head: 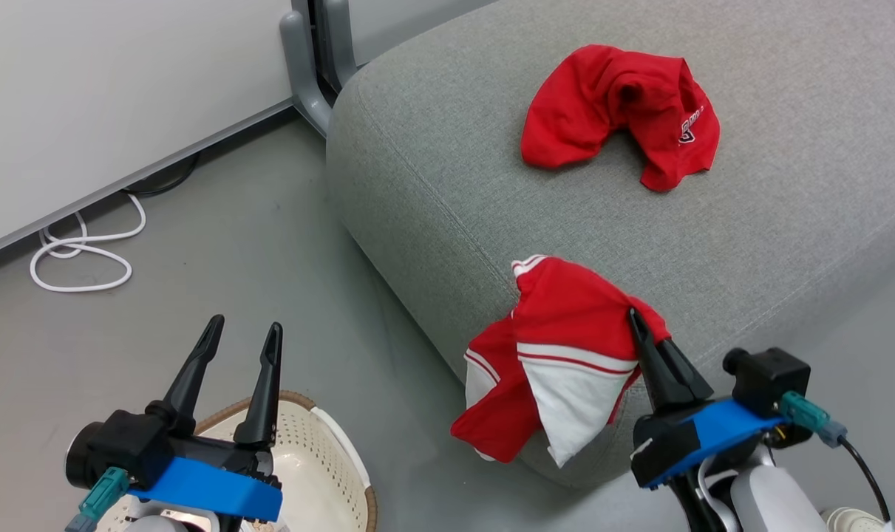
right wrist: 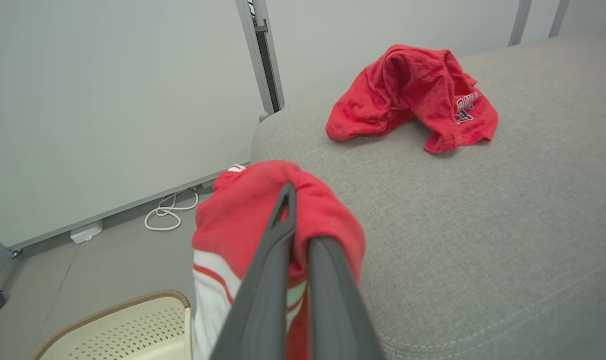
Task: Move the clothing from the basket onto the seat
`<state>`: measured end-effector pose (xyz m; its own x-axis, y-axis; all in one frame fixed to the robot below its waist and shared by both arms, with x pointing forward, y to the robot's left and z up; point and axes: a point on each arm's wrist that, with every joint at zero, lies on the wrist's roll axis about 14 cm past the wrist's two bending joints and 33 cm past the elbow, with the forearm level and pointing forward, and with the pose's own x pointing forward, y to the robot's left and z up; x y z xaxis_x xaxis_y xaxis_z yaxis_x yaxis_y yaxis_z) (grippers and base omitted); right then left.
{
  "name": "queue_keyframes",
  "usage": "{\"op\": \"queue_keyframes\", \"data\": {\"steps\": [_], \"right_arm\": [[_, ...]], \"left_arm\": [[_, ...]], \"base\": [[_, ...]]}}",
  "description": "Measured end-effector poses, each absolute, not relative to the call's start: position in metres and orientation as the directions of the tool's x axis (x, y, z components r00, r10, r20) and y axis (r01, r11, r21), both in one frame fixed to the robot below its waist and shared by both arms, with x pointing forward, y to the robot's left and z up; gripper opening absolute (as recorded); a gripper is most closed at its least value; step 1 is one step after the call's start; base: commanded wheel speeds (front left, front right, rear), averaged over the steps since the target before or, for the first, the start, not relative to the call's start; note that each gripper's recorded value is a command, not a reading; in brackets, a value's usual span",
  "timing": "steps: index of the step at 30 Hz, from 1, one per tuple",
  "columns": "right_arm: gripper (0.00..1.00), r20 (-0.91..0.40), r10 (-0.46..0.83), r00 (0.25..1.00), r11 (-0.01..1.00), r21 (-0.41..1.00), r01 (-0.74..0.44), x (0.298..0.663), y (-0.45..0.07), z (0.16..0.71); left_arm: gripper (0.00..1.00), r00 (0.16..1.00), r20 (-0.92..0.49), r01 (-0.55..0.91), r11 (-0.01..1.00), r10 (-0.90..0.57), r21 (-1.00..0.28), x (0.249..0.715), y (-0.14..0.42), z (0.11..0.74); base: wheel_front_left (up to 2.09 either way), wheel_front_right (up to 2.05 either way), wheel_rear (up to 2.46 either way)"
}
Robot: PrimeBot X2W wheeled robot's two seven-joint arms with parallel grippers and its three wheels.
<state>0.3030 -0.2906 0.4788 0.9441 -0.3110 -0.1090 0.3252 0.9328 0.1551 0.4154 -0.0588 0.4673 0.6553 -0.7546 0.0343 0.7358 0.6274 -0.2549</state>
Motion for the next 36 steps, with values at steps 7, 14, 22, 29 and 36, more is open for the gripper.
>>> {"op": "queue_keyframes", "data": {"steps": [7,14,22,29,36], "right_arm": [[0.00,-0.041,-0.295,0.955,0.953,0.064,0.297,0.343,-0.306,0.517],[0.00,0.043,-0.296,0.954,0.952,-0.070,0.298,0.405,-0.348,0.578],[0.00,0.218,-0.407,0.887,0.882,-0.157,0.444,0.455,-0.429,0.668],[0.00,0.255,-0.520,0.815,0.808,-0.162,0.566,0.485,-0.483,0.679],[0.00,0.072,-0.634,0.770,0.761,-0.121,0.638,0.503,-0.516,0.585]], "left_arm": [[1.00,0.658,0.025,0.730,0.630,-0.752,-0.263,0.421,-0.056,0.458],[1.00,0.632,-0.022,0.741,0.613,-0.774,-0.276,0.429,-0.052,0.427],[1.00,0.611,-0.031,0.757,0.595,-0.791,-0.269,0.456,-0.046,0.403],[1.00,0.632,-0.031,0.741,0.615,-0.774,-0.269,0.478,-0.032,0.382],[1.00,0.669,-0.044,0.706,0.653,-0.742,-0.273,0.490,-0.012,0.360]], "base": [[0.00,0.00,0.00],[0.00,0.00,0.00],[0.00,0.00,0.00],[0.00,0.00,0.00],[0.00,0.00,0.00]]}}
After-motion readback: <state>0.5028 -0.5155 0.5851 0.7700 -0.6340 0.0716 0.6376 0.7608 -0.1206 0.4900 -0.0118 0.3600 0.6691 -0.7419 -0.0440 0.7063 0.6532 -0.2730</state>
